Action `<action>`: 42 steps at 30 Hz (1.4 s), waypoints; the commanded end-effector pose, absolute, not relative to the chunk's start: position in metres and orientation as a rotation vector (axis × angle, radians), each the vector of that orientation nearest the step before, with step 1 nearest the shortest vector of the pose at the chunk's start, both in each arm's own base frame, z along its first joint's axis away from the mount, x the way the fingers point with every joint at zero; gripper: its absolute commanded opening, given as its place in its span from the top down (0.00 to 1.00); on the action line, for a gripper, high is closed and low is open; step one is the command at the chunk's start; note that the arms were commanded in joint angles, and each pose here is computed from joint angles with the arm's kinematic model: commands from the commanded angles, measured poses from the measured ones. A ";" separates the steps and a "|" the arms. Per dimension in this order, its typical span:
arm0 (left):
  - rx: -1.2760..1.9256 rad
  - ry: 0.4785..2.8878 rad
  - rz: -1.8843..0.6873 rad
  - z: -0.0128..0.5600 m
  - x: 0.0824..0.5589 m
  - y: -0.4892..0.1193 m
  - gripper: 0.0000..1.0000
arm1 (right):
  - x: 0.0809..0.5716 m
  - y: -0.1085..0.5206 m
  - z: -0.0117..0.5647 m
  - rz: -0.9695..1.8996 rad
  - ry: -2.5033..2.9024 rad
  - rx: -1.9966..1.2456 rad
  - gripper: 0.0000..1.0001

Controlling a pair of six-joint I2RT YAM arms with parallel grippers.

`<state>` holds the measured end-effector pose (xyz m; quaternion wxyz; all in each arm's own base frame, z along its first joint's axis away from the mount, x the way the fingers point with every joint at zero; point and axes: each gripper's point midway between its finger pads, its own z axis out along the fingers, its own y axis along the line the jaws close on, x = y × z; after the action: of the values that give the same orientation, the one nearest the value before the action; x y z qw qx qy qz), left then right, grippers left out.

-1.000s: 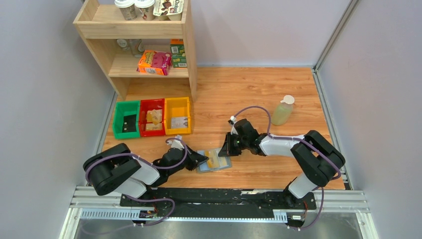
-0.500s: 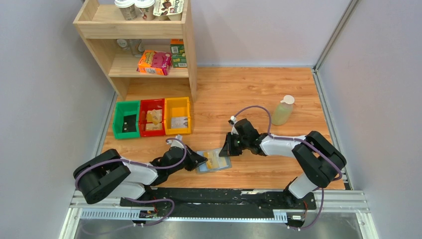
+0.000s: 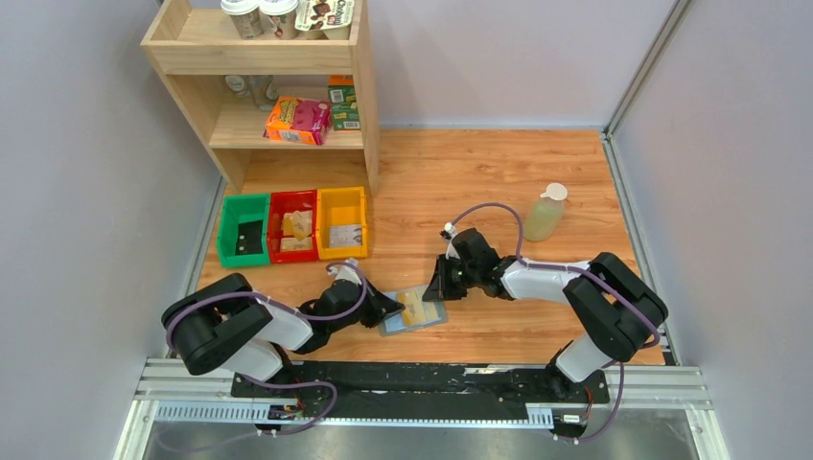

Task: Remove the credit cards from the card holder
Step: Remove the credit card from the card holder.

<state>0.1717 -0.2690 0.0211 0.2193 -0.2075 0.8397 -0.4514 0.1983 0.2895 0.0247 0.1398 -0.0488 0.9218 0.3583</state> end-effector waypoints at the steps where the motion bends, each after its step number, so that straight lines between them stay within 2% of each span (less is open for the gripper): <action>1: -0.554 2.372 -1.184 0.009 0.165 -0.260 1.00 | 0.176 0.232 -0.033 0.660 2.872 -0.105 1.00; 16: -0.439 2.396 -0.765 0.037 0.166 -0.200 1.00 | 0.176 0.229 -0.038 0.629 2.889 -0.100 1.00; 25: -0.328 2.456 -0.716 0.037 0.162 -0.202 1.00 | 0.181 0.240 -0.022 0.718 2.827 -0.121 1.00; 30: -0.239 2.507 -0.687 0.036 0.170 -0.221 1.00 | 0.189 0.257 0.009 0.837 2.719 -0.182 0.93; 36: -0.242 2.531 -0.704 0.027 0.179 -0.245 1.00 | 0.194 0.285 0.054 0.998 2.543 -0.244 0.80; 40: -0.177 2.565 -0.648 0.027 0.184 -0.254 1.00 | 0.201 0.290 0.067 1.039 2.475 -0.222 0.68; 42: -0.172 2.566 -0.660 0.026 0.184 -0.258 1.00 | 0.201 0.293 0.068 1.063 2.461 -0.225 0.67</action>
<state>0.1868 -0.2584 0.0340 0.2471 -0.0917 0.9271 -0.2664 0.1905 0.2826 0.0514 0.1871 -0.0799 0.9118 0.3566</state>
